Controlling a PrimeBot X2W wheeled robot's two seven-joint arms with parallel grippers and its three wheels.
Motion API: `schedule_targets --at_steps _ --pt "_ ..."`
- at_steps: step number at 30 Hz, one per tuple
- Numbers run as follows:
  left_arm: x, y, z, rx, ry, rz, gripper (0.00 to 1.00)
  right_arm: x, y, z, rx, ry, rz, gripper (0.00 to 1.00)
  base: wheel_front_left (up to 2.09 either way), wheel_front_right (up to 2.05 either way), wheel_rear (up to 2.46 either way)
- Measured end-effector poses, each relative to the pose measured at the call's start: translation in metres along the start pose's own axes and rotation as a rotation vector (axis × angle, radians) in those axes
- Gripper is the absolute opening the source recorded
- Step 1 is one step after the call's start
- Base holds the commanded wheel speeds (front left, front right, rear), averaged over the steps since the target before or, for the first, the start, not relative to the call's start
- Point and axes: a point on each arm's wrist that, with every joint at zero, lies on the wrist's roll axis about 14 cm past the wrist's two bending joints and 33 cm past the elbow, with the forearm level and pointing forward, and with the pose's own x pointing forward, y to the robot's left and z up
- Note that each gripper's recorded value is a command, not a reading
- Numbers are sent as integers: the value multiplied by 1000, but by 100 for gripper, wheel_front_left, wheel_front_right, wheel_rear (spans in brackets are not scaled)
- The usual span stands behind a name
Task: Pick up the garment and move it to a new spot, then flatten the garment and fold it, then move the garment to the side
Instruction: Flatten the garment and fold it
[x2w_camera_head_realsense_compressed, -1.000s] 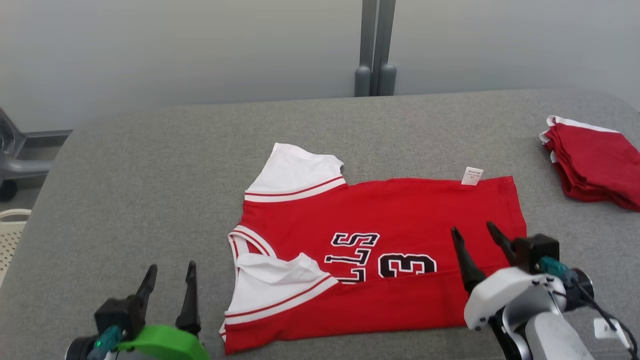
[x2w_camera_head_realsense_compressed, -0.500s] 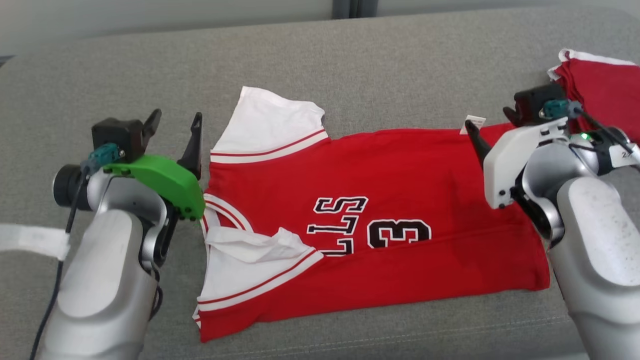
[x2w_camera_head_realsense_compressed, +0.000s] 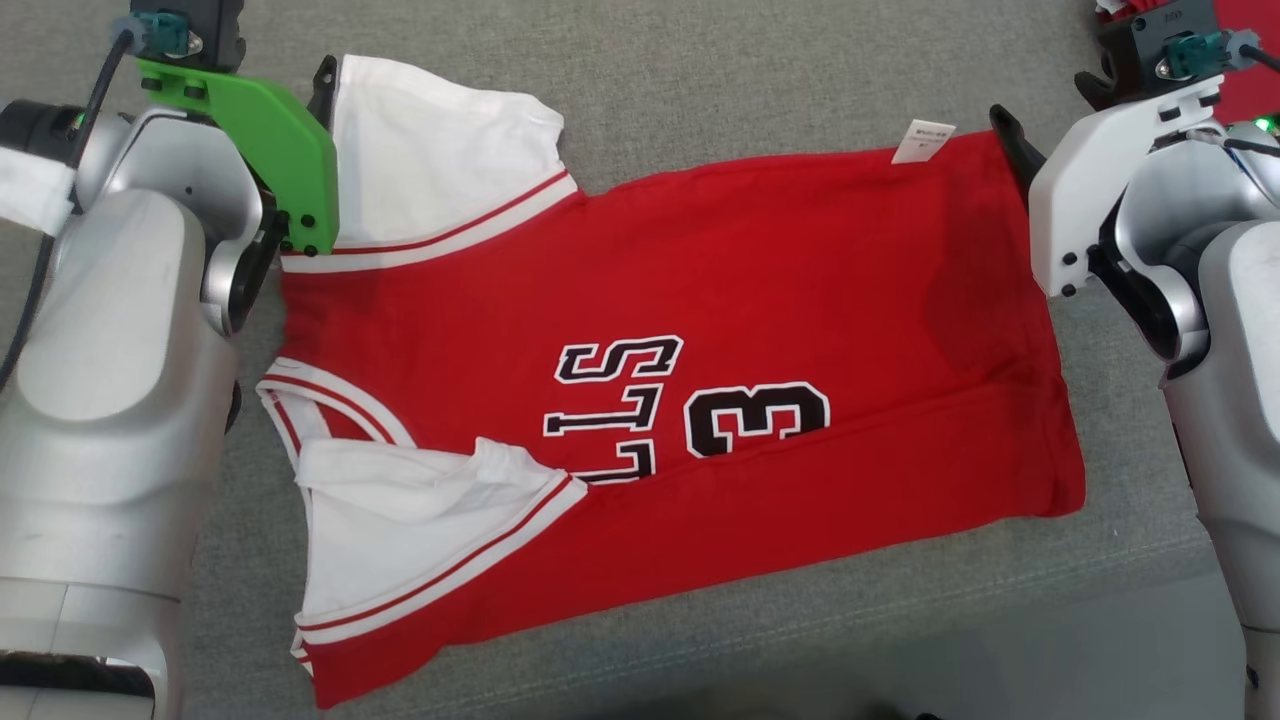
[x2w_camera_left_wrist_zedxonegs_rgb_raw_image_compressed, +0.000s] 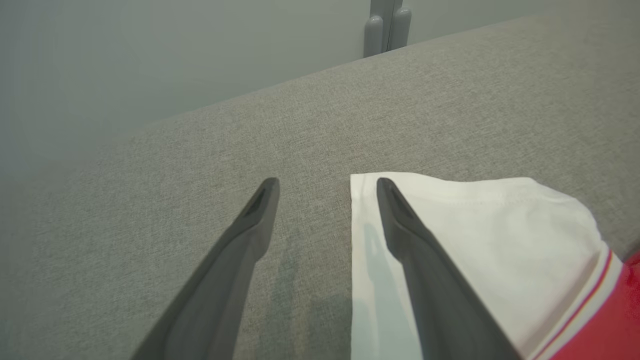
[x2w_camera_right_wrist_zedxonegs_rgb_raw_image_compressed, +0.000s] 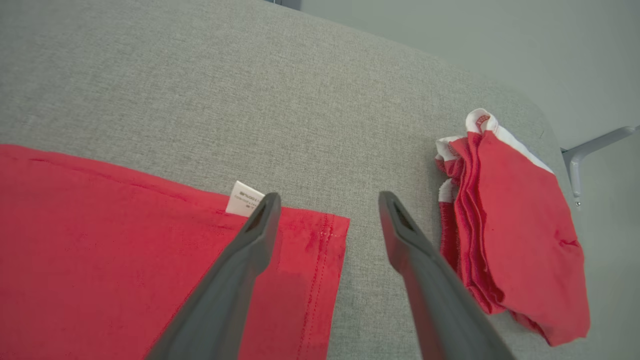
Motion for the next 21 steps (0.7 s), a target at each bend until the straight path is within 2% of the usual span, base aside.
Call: schedule_targets --at_steps 8,18,20,21 --pt "38 -13 -23 8 134 -46 100 9 -18 -32 1 81 -39 100 0 0 0" --pt "51 -8 -41 18 226 -15 100 9 -23 -46 -7 115 -53 100 0 0 0" --pt "52 -8 -44 21 245 -16 71 9 -25 -46 -10 117 -55 100 0 0 0" --pt "52 -9 -45 20 254 -18 47 10 -25 -47 -12 118 -55 100 0 0 0"
